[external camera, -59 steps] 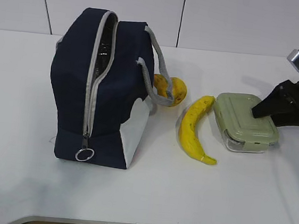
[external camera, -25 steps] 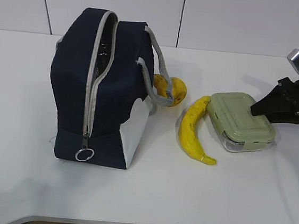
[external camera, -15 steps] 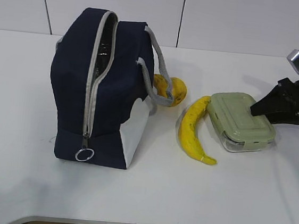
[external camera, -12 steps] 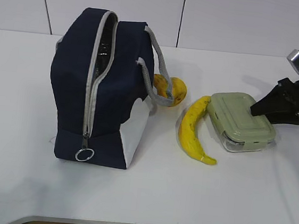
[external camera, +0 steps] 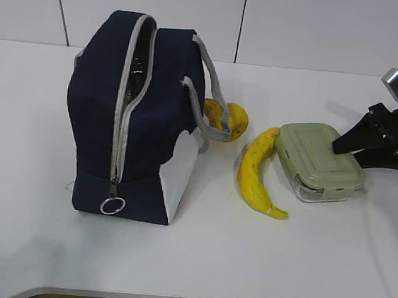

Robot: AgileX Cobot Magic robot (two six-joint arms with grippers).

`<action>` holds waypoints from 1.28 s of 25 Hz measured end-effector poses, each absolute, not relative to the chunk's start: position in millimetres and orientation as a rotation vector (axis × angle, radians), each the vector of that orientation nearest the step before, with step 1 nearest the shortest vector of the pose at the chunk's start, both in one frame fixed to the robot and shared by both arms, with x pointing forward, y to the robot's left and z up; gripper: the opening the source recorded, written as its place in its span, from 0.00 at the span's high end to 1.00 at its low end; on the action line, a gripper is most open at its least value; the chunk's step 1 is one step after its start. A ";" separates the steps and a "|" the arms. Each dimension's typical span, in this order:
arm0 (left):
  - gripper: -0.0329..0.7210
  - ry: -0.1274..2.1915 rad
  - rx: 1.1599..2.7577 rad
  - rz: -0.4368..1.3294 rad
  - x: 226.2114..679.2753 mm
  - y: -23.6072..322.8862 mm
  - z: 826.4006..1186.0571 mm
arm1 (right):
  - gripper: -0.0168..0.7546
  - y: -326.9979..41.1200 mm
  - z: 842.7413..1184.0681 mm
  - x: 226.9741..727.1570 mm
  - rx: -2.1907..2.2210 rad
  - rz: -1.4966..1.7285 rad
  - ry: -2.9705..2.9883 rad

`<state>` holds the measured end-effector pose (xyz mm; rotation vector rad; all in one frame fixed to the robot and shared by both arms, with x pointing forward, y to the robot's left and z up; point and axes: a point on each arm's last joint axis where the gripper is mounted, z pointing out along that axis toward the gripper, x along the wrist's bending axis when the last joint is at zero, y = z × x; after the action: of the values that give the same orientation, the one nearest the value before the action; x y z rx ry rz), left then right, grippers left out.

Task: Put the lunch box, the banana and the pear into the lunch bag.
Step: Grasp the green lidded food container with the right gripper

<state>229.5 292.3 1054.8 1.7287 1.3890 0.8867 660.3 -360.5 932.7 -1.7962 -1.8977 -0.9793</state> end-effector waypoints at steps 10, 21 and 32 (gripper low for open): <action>0.63 1.389 1.729 0.887 229.5 292.3 1054.8 | 0.37 -359.8 931.7 660.5 -1.862 -0.945 -1.800; 0.63 1.389 1.729 0.887 229.5 292.3 1054.8 | 0.33 -353.5 932.0 660.0 -1.874 -0.899 -1.796; 0.63 1.389 1.729 0.887 229.5 292.3 1054.8 | 0.33 -353.7 938.2 658.7 -1.892 -0.887 -1.797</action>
<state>229.5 292.3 1054.8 1.7287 1.3890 0.8867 658.7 -353.7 938.2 -1.8921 -1.7974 -0.8867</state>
